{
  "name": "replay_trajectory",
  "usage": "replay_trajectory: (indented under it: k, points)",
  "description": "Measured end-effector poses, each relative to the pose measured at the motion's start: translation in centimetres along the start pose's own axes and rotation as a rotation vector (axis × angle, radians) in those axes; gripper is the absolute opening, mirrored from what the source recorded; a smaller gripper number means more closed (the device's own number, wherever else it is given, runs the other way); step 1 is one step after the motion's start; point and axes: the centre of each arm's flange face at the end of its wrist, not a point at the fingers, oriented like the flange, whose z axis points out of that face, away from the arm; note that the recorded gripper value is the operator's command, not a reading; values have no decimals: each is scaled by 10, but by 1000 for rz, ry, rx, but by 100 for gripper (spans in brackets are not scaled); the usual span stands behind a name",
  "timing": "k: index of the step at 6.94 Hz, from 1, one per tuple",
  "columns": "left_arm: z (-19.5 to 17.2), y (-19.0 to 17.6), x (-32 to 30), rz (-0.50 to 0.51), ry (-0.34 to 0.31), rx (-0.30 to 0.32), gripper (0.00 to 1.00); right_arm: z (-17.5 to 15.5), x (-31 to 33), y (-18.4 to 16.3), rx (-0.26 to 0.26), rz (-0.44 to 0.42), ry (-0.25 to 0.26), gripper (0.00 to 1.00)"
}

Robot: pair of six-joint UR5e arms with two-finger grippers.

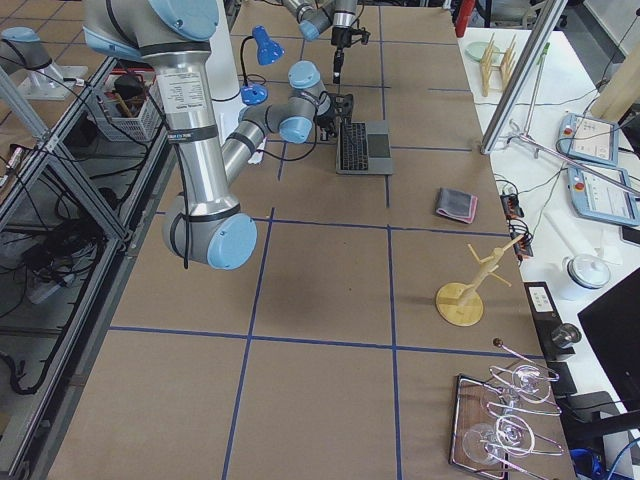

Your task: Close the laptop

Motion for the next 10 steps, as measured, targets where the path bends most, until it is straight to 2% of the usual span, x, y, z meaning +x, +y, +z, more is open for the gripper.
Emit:
replay_trajectory:
  k: [4, 8, 10]
  points:
    - [2, -28, -4, -24, -21, 32, 0, 0, -22, -30, 37, 28, 54, 0]
    - [12, -51, -9, -49, -44, 47, 0, 34, -39, -77, 82, 61, 97, 0]
    - [19, -63, -10, -57, -61, 84, 0, 49, -42, -97, 98, 78, 121, 0]
